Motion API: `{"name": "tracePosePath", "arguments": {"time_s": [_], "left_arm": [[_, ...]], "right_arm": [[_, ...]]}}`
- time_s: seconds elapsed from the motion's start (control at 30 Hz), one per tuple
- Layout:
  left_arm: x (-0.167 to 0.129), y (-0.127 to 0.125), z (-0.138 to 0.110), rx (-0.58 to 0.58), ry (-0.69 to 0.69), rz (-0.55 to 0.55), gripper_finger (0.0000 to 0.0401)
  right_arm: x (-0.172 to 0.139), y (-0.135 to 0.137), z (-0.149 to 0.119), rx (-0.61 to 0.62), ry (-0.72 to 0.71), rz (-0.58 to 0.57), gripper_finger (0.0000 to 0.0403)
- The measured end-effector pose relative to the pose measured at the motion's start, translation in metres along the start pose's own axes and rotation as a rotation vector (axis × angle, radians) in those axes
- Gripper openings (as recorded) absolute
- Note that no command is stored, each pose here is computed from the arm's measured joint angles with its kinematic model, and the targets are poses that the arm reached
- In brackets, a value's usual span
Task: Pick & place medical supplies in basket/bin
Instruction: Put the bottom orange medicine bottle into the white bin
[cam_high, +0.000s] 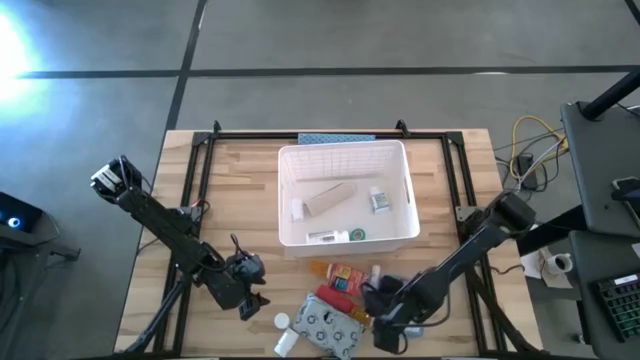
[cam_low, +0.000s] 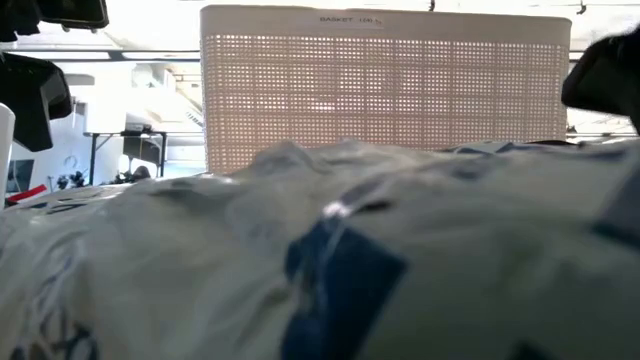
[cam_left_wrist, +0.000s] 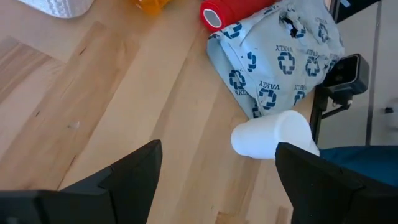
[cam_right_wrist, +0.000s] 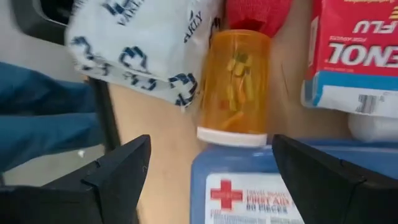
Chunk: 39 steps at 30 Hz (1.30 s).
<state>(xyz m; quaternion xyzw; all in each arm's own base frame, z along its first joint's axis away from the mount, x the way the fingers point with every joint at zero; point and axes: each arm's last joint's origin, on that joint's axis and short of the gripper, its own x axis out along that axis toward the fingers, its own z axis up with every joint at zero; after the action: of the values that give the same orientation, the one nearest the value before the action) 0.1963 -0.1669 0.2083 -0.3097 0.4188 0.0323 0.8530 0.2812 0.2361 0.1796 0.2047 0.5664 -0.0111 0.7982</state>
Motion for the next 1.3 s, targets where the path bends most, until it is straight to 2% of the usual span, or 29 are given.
{"name": "tracePosePath", "arguments": {"time_s": [0.2, 0.43, 0.63, 1.13, 1.3], "left_arm": [[0.0, 0.0, -0.001, -0.031, 0.002, -0.001, 0.0293], [0.0, 0.0, -0.001, -0.031, 0.001, 0.0, 0.0293], [0.0, 0.0, -0.001, -0.031, 0.0, 0.002, 0.0293], [0.002, 0.004, -0.003, -0.053, -0.003, 0.018, 0.0293], [0.002, 0.004, -0.003, -0.054, -0.003, 0.017, 0.0293]], "right_arm": [[0.021, 0.006, 0.003, 0.026, 0.0, -0.071, 0.0327], [0.044, 0.014, 0.007, -0.007, 0.043, -0.174, 0.0327], [0.039, 0.015, 0.008, -0.037, 0.119, -0.303, 0.0327], [0.044, 0.008, 0.017, -0.02, 0.075, -0.296, 0.0326], [0.044, 0.002, 0.013, -0.027, 0.117, -0.337, 0.0292]]}}
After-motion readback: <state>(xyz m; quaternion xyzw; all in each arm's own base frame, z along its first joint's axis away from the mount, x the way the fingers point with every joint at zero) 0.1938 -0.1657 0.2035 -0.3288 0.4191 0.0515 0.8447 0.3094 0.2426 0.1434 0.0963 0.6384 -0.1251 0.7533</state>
